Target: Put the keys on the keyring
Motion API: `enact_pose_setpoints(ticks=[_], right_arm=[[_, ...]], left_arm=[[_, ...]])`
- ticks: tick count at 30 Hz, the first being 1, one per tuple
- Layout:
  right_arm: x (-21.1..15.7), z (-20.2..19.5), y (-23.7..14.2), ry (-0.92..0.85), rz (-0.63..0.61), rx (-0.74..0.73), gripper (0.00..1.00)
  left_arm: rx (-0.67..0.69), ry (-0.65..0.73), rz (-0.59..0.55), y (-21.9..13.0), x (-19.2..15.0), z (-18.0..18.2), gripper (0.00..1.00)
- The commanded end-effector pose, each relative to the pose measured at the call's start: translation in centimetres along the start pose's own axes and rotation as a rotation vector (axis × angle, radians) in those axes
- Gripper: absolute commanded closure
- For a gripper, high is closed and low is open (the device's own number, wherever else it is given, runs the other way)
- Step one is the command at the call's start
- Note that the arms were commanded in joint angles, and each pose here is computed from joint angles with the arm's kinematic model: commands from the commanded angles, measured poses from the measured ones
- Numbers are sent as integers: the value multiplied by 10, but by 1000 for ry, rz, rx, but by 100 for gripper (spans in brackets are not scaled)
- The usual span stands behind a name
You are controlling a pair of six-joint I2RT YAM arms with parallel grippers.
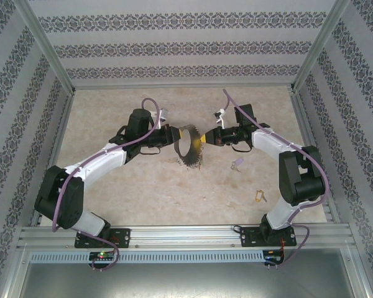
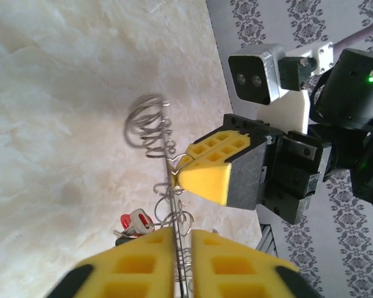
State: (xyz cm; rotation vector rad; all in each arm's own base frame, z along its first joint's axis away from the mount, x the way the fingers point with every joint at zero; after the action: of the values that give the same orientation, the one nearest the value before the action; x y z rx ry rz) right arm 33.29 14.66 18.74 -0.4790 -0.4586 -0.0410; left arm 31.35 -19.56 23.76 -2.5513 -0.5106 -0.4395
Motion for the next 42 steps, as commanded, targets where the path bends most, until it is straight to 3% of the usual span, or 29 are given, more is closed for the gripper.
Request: enact_pose_setpoints(ticks=[1,4,7,9,14,17,22,23,26,30,32,37,42], right_arm=[[11,19,-10,-71,-36,30,97],[12,28,-16,-85,-52,28,95],[14,39,-29,-102,-94,-15,82],[15,47,-44,-127,-159,-86,64],[9,73,-80,-234,-336,-283,44],[5,75,-92,-198,-436,-361,48],[1,90,-95,-269,-457,-238,66],[1,94,-94,-305,-456,-214,74],[-8,106,-95,-433,-536,-247,70],[-45,128,-77,-854,-595,-289,58],[-61,134,-68,-1011,-550,-301,61],[-79,139,-55,-1149,-542,-329,70],[-88,154,-34,-1297,-573,-361,71]], left_arm=[[-34,48,-26,-10,11,-16,98],[-40,45,-30,-11,12,-17,100],[-74,76,-71,-20,17,-27,100],[-114,122,-123,-31,23,-39,100],[-197,331,-219,-60,32,-73,100],[-274,490,-244,-73,31,-92,100],[-293,613,-308,-93,31,-111,100],[-285,631,-322,-96,31,-113,100],[-287,670,-342,-103,35,-116,100],[-327,701,-326,-110,41,-122,100],[-345,713,-309,-112,44,-126,100],[-386,744,-267,-116,49,-137,100],[-416,760,-208,-116,52,-147,100]])
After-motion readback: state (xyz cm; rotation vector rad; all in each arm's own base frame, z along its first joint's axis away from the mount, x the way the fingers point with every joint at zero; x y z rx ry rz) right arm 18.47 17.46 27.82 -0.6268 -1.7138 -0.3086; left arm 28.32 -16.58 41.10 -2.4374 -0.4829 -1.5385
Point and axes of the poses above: each hand's point on the last joint's axis, 136 mm out from that joint toward the fingers, its own y axis out along the fingers, its own z axis along the line the jaws close on, x = y × z, the point moved 9 cm from there along -y, back along the fingers, and after that the axes turned 2 degrees about -y, right-handed, at the moved point
